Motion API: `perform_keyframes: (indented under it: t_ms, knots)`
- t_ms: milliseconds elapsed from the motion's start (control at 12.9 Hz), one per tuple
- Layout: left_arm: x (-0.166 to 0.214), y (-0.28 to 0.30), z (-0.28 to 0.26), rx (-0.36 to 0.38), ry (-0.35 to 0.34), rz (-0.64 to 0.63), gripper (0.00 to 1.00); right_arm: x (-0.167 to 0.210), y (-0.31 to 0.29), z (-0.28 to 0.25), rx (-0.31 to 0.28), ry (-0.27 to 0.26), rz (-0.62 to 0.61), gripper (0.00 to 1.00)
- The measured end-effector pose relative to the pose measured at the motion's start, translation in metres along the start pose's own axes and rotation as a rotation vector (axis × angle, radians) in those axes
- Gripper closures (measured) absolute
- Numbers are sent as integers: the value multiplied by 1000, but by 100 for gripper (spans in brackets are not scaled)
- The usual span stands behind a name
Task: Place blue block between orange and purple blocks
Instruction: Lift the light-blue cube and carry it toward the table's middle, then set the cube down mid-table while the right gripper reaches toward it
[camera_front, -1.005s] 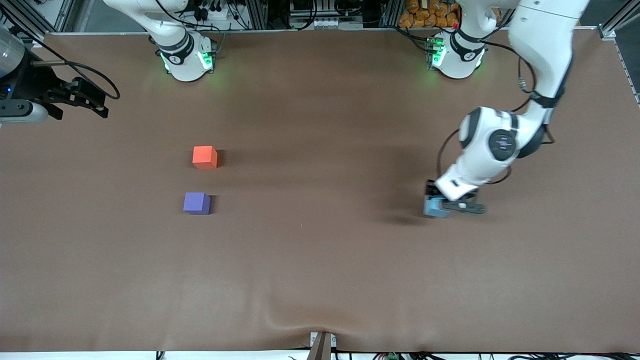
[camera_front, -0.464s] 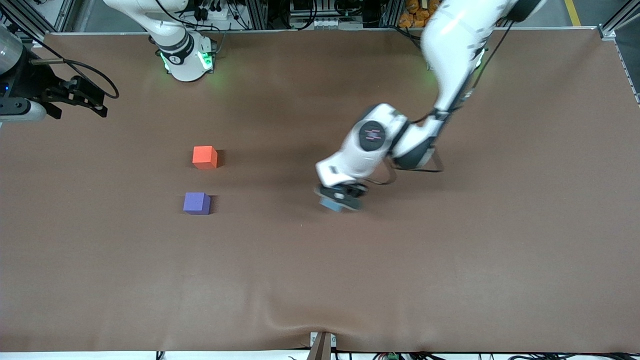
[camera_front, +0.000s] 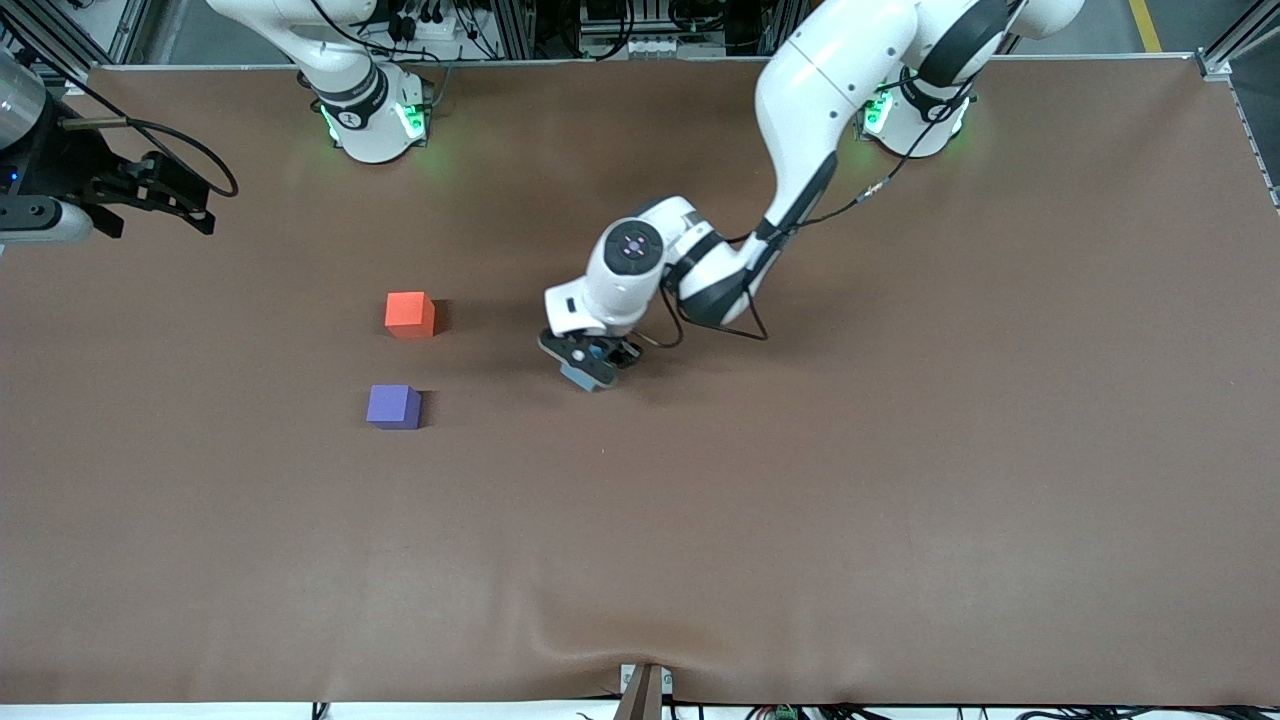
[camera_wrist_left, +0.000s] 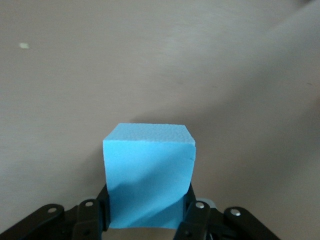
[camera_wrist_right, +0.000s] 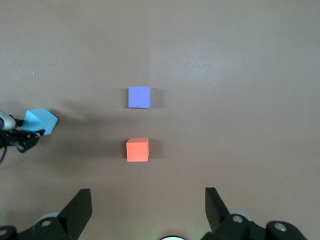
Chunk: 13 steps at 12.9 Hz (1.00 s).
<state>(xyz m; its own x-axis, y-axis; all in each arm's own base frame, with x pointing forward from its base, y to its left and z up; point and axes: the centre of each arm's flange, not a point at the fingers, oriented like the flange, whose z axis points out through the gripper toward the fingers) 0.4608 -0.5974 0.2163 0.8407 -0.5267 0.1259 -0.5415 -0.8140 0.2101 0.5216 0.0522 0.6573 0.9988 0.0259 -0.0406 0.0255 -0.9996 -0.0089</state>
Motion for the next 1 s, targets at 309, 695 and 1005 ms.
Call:
perform_keyframes:
  t_ms: [309, 695, 1005]
  knots:
    - [-12, 29, 17, -3, -16, 40, 45, 1, 0, 4, 0, -12, -1, 0]
    - [-12, 30, 20, -2, -17, 26, 44, 3, -3, 6, 2, -17, -7, 0]
    - [-1, 39, 0, -16, 22, -61, 7, 11, -6, 22, 4, -51, -13, 0]
